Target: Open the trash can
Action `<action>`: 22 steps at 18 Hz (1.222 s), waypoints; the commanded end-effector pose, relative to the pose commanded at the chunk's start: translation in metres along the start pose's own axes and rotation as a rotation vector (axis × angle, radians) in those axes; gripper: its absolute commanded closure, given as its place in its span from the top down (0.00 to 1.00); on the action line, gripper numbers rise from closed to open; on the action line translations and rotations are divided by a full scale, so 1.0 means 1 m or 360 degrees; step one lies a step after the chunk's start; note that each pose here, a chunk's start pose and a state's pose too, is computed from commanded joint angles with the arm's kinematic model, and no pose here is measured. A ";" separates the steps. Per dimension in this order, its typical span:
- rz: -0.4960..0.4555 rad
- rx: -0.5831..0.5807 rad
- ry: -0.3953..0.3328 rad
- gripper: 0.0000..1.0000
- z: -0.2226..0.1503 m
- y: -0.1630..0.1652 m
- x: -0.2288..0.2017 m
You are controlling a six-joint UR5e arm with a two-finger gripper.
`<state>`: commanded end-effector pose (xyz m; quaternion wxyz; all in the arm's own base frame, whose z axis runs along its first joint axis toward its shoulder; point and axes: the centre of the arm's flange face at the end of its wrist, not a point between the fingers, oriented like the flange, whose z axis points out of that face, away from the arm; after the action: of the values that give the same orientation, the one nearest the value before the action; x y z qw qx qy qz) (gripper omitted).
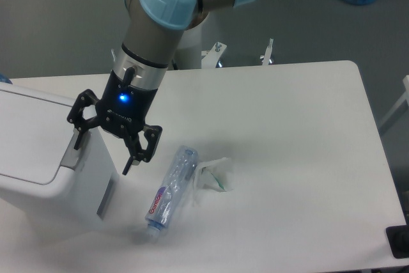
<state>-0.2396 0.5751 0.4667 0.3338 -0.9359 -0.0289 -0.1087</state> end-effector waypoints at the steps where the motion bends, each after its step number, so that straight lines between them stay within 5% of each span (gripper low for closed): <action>1: 0.0002 -0.0004 0.0002 1.00 0.001 0.001 0.000; 22: 0.0007 0.0012 -0.0002 1.00 -0.003 -0.002 0.000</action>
<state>-0.2407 0.5754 0.4701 0.3375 -0.9348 -0.0274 -0.1072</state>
